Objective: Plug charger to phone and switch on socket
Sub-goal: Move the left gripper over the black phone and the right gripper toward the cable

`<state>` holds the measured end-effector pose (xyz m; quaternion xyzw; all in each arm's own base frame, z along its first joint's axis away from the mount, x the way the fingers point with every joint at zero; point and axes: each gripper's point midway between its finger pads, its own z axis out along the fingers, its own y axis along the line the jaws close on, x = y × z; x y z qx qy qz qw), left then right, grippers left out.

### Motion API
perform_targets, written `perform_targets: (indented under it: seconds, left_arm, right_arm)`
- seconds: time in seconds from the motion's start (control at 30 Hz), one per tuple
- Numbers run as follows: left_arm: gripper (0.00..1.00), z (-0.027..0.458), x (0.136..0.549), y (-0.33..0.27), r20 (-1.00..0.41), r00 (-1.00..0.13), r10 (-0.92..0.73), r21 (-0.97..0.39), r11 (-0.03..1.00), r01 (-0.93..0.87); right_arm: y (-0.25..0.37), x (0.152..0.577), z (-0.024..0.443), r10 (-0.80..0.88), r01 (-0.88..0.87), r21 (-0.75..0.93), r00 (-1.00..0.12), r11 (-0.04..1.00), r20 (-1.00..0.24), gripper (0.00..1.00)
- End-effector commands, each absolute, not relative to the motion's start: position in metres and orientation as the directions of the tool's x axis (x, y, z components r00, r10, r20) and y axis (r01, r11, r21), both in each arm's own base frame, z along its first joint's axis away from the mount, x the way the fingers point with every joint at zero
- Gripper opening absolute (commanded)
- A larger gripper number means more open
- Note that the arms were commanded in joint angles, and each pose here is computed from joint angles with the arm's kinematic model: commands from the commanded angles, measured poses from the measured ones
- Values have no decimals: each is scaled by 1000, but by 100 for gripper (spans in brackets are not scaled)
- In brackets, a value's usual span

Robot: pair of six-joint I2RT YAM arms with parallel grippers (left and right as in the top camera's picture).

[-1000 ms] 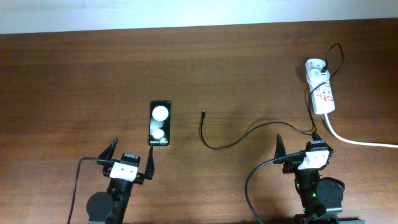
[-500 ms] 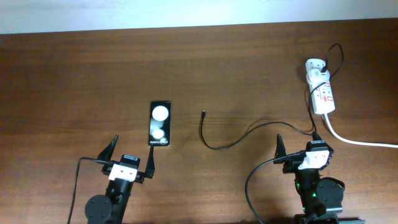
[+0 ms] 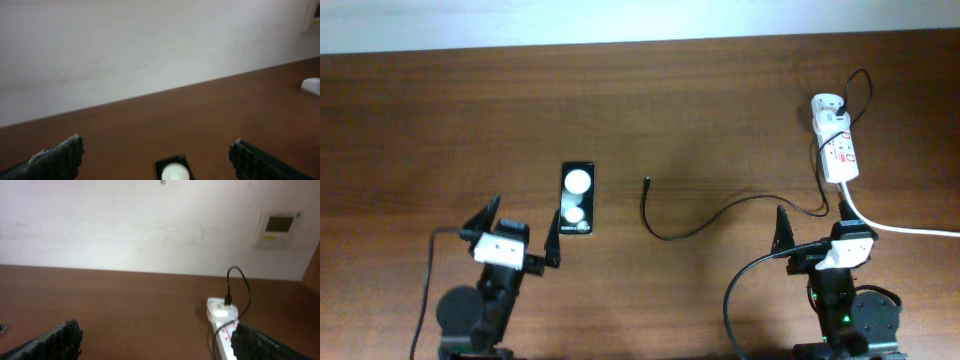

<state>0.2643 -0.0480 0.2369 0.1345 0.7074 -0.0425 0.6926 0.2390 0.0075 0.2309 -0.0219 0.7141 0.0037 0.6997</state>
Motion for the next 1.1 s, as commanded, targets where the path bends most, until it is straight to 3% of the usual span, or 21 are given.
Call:
perform_targets:
  seconds: [0.0, 0.2, 0.33, 0.47, 0.6, 0.7, 0.87, 1.07]
  left_arm:
    - [99, 282, 286, -58, -992, -44, 120, 101, 947, 305]
    - [99, 341, 338, -66, -924, -357, 135, -1, 934, 356]
    - [99, 339, 356, -69, -754, -640, 149, -107, 933, 344]
    - [99, 303, 371, -67, -663, -733, 154, -137, 937, 320]
    - [97, 301, 376, -79, -665, -734, 135, -197, 917, 347]
    - [94, 262, 384, -89, -547, -833, 87, -254, 930, 264]
    - [93, 149, 391, -95, -216, -975, 45, -162, 983, 81]
    - [90, 48, 385, -106, 30, -995, 90, -74, 993, 88]
  right_arm:
    - [7, 242, 258, -20, -36, -17, -80, 999, -997, 99]
    - [28, 257, 305, -24, -152, 20, -279, 988, -960, 99]
    - [55, 273, 313, -26, -284, 114, -448, 952, -894, 99]
    - [69, 279, 294, -28, -329, 201, -577, 923, -816, 98]
    - [93, 267, 286, -29, -420, 312, -633, 852, -774, 99]
    - [88, 271, 282, -29, -395, 296, -639, 870, -768, 99]
    - [87, 280, 259, -30, -362, 328, -710, 873, -704, 99]
    - [86, 294, 218, -21, -291, 379, -816, 879, -578, 99]
